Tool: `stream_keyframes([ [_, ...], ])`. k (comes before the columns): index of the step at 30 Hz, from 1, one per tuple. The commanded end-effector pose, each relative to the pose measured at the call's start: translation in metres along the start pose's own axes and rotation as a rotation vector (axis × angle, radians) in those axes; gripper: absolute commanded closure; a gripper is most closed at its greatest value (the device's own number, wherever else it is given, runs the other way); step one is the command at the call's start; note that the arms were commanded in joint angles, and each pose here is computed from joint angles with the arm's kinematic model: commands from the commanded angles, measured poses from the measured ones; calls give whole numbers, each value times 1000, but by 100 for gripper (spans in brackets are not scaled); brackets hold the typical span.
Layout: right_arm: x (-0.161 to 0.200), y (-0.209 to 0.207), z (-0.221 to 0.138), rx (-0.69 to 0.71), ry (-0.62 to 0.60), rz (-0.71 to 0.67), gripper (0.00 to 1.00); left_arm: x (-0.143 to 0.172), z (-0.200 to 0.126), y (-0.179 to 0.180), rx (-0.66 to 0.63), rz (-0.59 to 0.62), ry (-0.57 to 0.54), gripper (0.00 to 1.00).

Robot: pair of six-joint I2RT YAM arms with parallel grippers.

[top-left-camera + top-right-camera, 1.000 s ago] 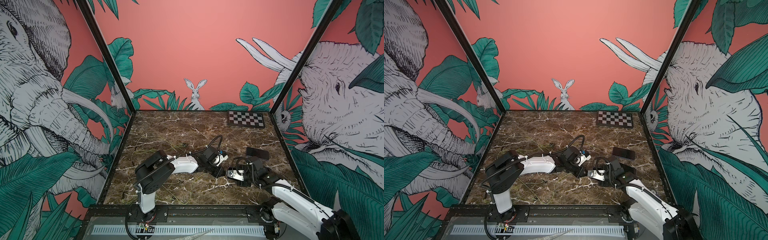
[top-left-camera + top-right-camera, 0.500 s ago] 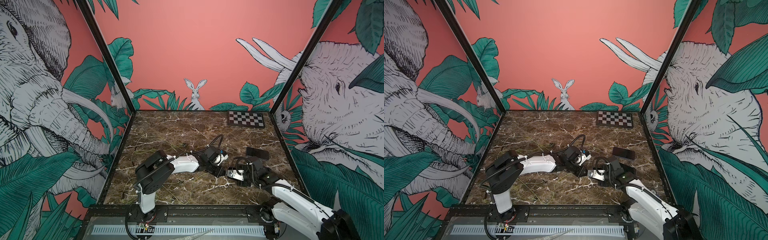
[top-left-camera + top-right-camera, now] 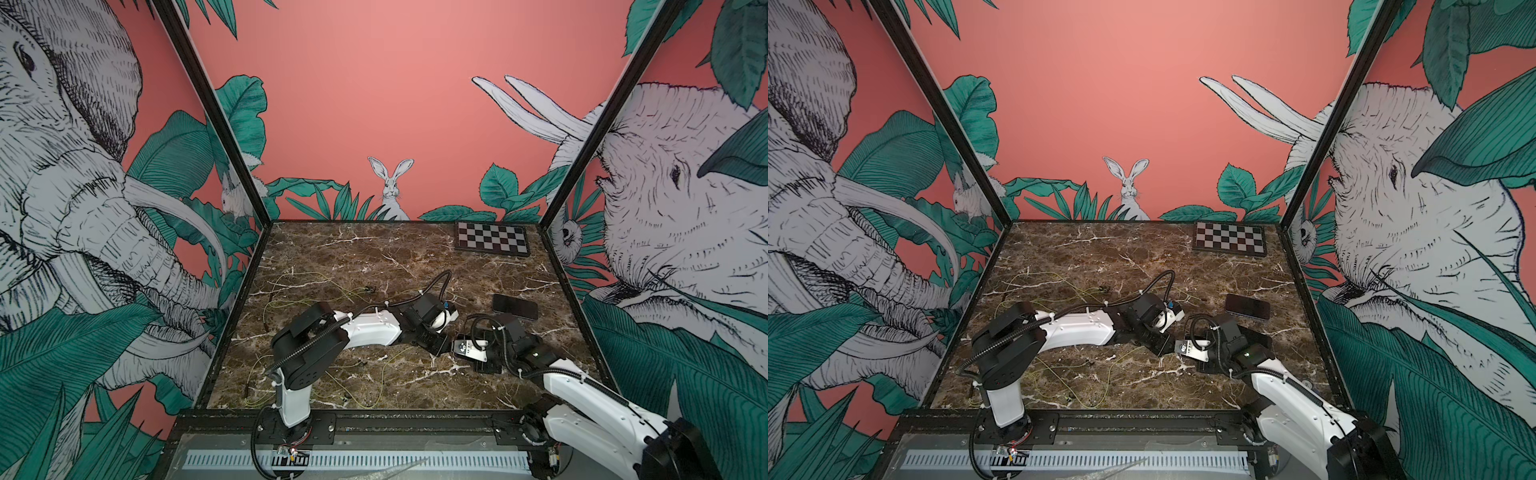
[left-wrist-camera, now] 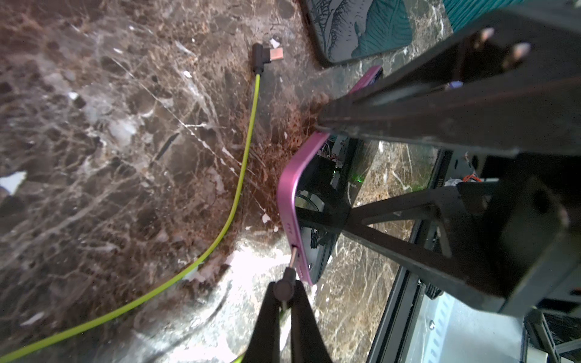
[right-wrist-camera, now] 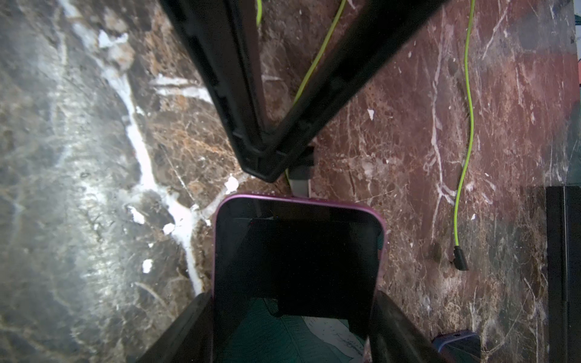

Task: Plug wired earphones into phones
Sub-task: Insert the wired earphone into the phone.

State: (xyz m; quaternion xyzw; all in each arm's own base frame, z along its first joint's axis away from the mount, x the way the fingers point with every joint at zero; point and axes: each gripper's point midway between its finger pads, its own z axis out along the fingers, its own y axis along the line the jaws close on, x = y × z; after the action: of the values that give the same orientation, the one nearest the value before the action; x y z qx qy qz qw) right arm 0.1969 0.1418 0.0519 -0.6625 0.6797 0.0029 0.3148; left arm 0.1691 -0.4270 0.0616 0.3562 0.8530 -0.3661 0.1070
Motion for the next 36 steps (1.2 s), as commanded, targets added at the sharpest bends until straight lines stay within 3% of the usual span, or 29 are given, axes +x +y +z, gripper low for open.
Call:
stream_keyframes([
  [1, -40, -21, -11, 74, -177, -34, 32, -12, 4, -28, 109, 33, -41, 100],
  [8, -41, -19, -15, 90, -192, -54, 32, -12, 4, -37, 175, 51, -48, 100],
  [22, -39, -10, -21, 84, -196, -140, 33, -2, -10, -34, 155, 161, 16, 100],
  [36, -32, -20, -18, 130, -127, -168, 33, -7, -15, -26, 69, 97, 33, 100],
])
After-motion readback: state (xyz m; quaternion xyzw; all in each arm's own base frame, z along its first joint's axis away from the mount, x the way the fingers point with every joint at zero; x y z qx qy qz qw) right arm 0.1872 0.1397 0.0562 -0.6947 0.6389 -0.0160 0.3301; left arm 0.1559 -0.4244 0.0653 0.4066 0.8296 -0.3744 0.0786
